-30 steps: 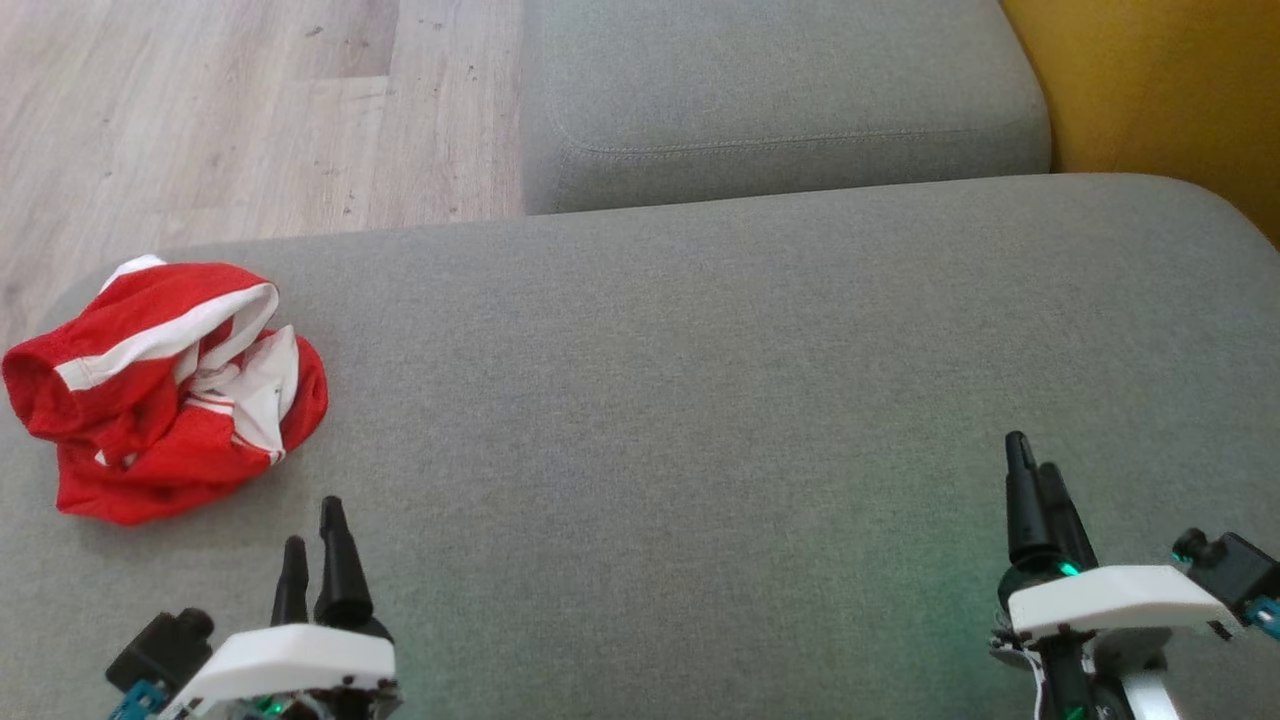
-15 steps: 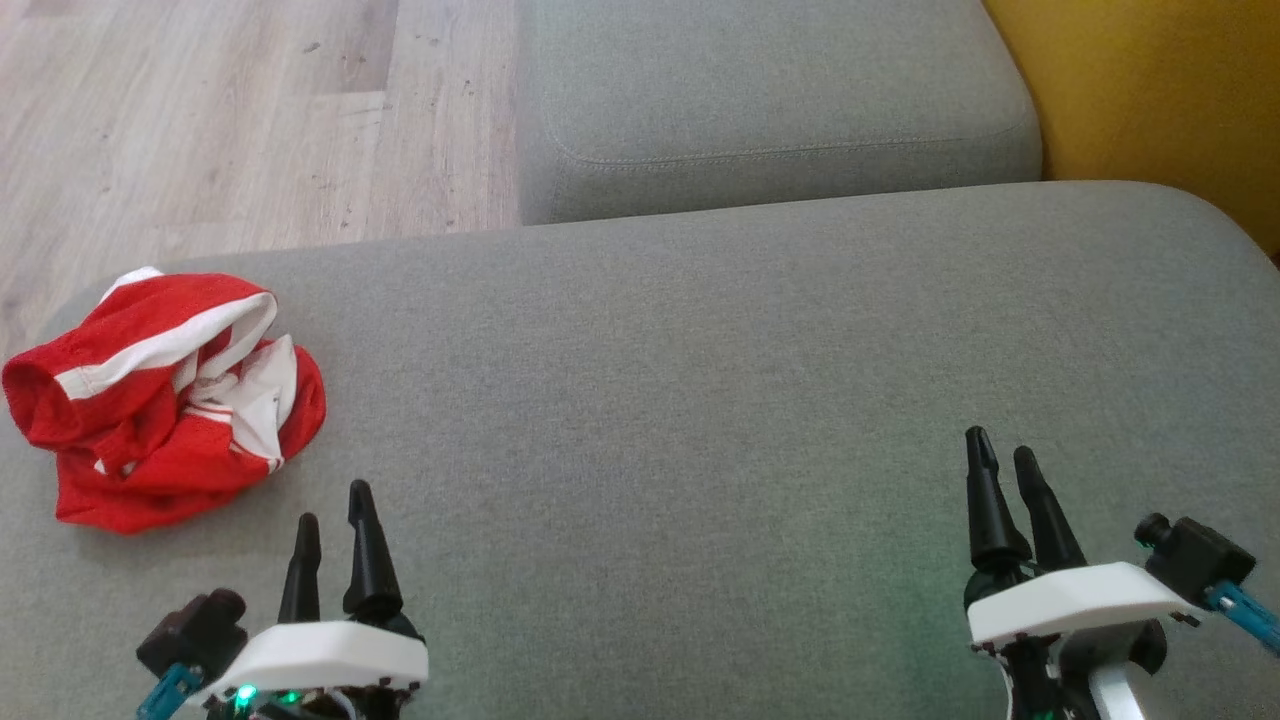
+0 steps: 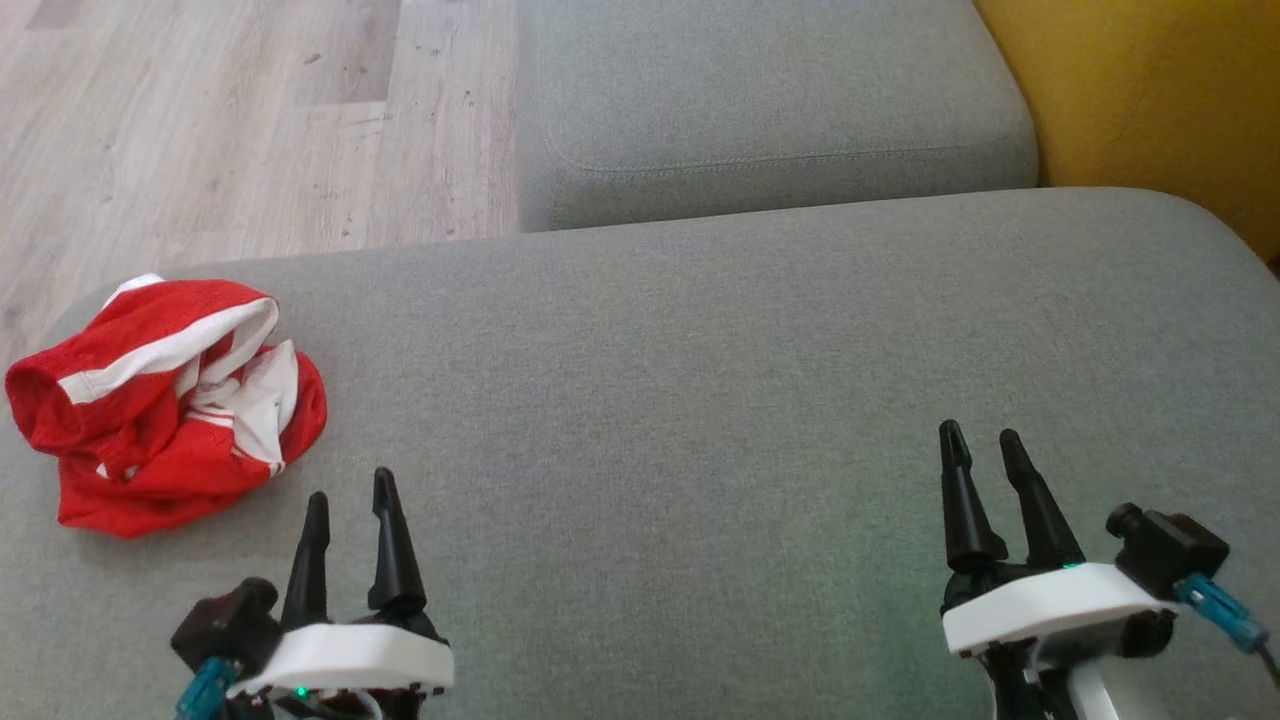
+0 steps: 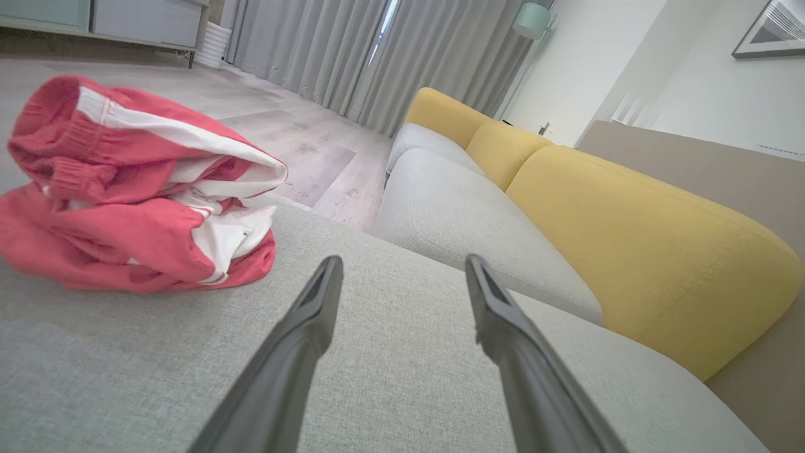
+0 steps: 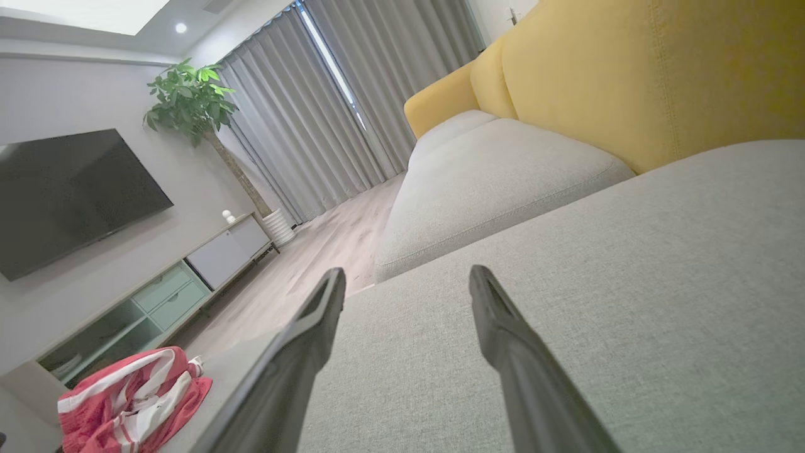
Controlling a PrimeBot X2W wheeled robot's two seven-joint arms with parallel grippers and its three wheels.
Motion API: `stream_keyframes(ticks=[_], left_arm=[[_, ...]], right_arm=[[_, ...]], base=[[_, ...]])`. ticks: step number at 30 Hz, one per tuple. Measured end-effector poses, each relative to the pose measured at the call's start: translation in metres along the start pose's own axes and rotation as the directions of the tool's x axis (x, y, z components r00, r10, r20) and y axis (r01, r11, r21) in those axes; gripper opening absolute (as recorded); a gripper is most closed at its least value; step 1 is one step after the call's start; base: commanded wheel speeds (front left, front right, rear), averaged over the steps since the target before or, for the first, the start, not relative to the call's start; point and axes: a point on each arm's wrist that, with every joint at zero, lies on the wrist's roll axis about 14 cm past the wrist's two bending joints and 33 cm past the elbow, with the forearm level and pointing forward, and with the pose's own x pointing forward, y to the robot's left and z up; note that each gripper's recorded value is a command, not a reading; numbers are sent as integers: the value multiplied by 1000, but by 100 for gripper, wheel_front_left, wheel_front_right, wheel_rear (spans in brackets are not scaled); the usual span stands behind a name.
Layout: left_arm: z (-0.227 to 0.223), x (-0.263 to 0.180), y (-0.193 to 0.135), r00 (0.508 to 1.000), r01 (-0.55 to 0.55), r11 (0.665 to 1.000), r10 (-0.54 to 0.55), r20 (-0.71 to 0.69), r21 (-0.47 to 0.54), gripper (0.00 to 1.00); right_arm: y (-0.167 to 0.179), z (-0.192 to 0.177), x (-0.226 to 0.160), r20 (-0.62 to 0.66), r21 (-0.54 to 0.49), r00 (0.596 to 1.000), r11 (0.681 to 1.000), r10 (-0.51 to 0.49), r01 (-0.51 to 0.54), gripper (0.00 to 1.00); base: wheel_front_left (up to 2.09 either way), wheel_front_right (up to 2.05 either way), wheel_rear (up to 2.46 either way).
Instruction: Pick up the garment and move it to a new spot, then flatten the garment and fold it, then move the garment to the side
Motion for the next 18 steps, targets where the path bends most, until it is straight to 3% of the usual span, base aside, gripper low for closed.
stream_keyframes(ticks=[18], left_arm=[[4,-5,-15,997,44,972,-56,48,229,100]], right_arm=[[18,6,-1,29,-230,997,971,78,-69,100]], base=[[0,0,0]])
